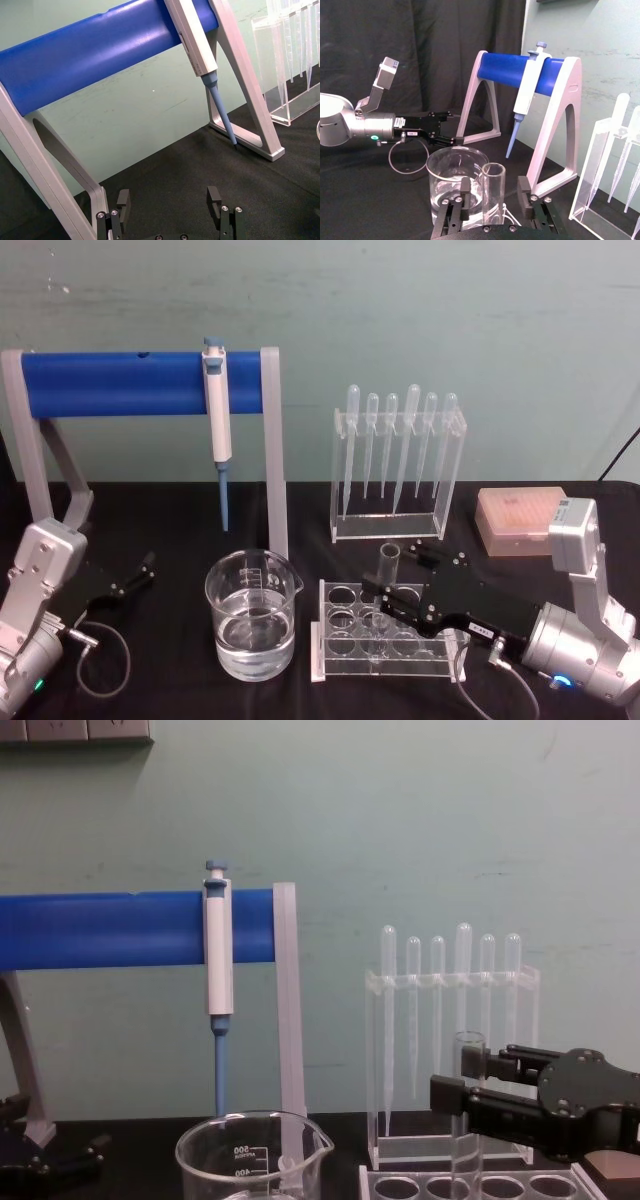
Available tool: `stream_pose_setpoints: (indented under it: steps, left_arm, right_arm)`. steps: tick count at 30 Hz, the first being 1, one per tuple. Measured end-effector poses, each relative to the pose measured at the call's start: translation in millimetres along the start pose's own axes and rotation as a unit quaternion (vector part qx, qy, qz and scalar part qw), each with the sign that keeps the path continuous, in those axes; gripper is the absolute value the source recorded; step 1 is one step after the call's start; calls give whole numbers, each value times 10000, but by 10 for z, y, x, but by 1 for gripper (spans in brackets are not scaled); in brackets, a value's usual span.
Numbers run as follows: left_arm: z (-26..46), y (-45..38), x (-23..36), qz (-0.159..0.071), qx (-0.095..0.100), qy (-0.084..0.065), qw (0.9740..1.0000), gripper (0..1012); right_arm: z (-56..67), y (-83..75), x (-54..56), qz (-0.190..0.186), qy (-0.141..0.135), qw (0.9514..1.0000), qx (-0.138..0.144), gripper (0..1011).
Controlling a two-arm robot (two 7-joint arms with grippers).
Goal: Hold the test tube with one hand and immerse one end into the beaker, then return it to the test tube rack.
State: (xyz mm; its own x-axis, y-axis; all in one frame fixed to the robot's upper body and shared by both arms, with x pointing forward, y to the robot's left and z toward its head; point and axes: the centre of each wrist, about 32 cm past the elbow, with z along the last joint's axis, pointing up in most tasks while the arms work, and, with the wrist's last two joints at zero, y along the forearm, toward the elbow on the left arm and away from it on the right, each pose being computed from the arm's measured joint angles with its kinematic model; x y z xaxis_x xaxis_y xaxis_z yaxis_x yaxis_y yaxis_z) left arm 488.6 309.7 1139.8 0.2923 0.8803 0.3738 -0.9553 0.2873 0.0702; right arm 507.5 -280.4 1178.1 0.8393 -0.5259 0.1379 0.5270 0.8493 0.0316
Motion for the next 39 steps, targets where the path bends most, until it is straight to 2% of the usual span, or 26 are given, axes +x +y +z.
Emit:
stream_pose_setpoints:
  steps: [1,3,5,14,16,20,27,32,33,35,36,39]
  left_arm:
    - [0,0,0,0,0,0,10000,1000]
    - [0,0,0,0,0,0,10000,1000]
    - [0,0,0,0,0,0,10000,1000]
    - [0,0,0,0,0,0,10000,1000]
    - [0,0,0,0,1,0,10000,1000]
    - [0,0,0,0,0,0,10000,1000]
    - [0,0,0,0,0,0,10000,1000]
    - [0,0,0,0,1,0,10000,1000]
    - [0,0,0,0,1,0,10000,1000]
    - [0,0,0,0,0,0,10000,1000]
    - [0,0,0,0,0,0,10000,1000]
    - [0,0,0,0,0,0,10000,1000]
  right_arm:
    - [0,0,0,-1,0,10000,0,609]
    - [0,0,0,-1,1,10000,1,643]
    - [0,0,0,-1,1,10000,1,726]
    - [5,2,-3,4,-15,10000,19,970]
    - [16,7,-12,19,-43,10000,54,1003]
    - [39,10,-26,29,-104,9999,133,1003]
    - [92,-25,-68,-226,-234,9986,425,1003]
    - [87,-106,-108,-820,-190,9947,591,1003]
    - [73,-146,-118,-1095,-144,9921,601,1002]
    - [57,-180,-131,-1372,-81,9888,578,1002]
    - [37,-216,-147,-1659,-12,9848,521,1003]
    - [6,-269,-170,-2072,89,9775,395,1003]
